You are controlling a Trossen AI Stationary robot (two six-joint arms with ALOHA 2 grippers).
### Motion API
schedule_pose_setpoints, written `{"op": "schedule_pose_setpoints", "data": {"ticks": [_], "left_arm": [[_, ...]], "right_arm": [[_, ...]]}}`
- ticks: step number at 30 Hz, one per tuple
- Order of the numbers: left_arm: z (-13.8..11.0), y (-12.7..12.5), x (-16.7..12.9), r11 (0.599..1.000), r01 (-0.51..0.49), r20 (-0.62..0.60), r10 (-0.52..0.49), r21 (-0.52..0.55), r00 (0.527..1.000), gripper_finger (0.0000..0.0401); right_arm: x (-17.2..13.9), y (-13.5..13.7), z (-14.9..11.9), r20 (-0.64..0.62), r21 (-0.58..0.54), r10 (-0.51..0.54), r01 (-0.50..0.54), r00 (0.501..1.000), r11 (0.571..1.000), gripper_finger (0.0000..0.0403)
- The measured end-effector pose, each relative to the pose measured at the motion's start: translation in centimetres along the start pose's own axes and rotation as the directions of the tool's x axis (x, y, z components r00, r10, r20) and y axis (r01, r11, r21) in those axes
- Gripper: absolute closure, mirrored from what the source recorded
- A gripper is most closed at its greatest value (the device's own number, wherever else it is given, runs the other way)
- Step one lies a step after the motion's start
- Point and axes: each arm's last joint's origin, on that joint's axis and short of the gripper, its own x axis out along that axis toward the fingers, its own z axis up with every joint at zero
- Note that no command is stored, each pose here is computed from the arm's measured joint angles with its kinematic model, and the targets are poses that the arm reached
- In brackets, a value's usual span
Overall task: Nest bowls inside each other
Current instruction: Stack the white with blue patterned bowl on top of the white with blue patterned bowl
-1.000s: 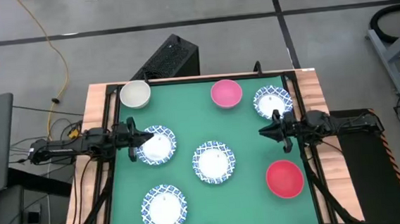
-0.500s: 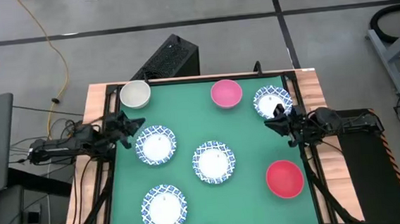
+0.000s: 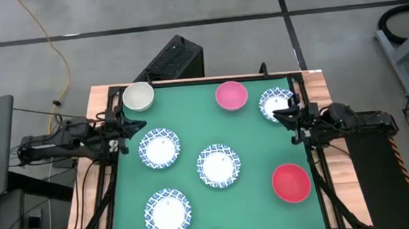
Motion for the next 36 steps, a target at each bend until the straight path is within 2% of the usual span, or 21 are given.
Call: {"op": "schedule_pose_setpoints", "data": {"ticks": [5, 10, 13, 16, 19, 23, 28, 36], "left_arm": [[0.2, -0.5, 1.8, 0.997, -0.033, -0.221, 0.047, 0.067, 0.974, 0.0365], [-0.7, -0.9, 4.0, 0.988, -0.072, -0.435, 0.124, 0.135, 0.892, 0.0310], [-1.8, -0.9, 5.4, 0.980, -0.118, -0.555, 0.187, 0.158, 0.810, 0.0279], [-3.1, -0.7, 6.5, 0.960, -0.204, -0.667, 0.280, 0.192, 0.690, 0.0256], [-4.5, -0.5, 7.8, 0.944, -0.248, -0.747, 0.324, 0.217, 0.580, 0.0242], [-5.9, -0.2, 9.1, 0.933, -0.271, -0.794, 0.348, 0.238, 0.499, 0.0235], [-6.6, 0.5, 9.8, 0.916, -0.303, -0.808, 0.380, 0.262, 0.451, 0.0234], [-6.5, 1.2, 9.9, 0.917, -0.316, -0.819, 0.370, 0.246, 0.437, 0.0234]], "right_arm": [[1.8, 0.3, 1.1, -0.190, -0.043, -0.027, 0.019, 0.981, 0.999, 0.0259], [3.4, 0.6, 0.5, -0.343, -0.071, -0.042, 0.019, 0.938, 0.997, 0.0206], [4.1, 0.7, -0.2, -0.390, -0.061, -0.046, 0.025, 0.920, 0.998, 0.0191], [4.6, 0.8, -0.8, -0.424, -0.064, -0.051, 0.026, 0.904, 0.998, 0.0187], [5.0, 0.9, -1.3, -0.449, -0.069, -0.054, 0.025, 0.892, 0.997, 0.0187], [5.2, 0.9, -1.6, -0.464, -0.076, -0.063, 0.031, 0.883, 0.997, 0.0190], [5.2, 0.7, -1.6, -0.455, -0.073, -0.114, 0.090, 0.883, 0.993, 0.0197], [5.2, 0.6, -1.6, -0.451, -0.076, -0.139, 0.118, 0.882, 0.990, 0.0208]]}}
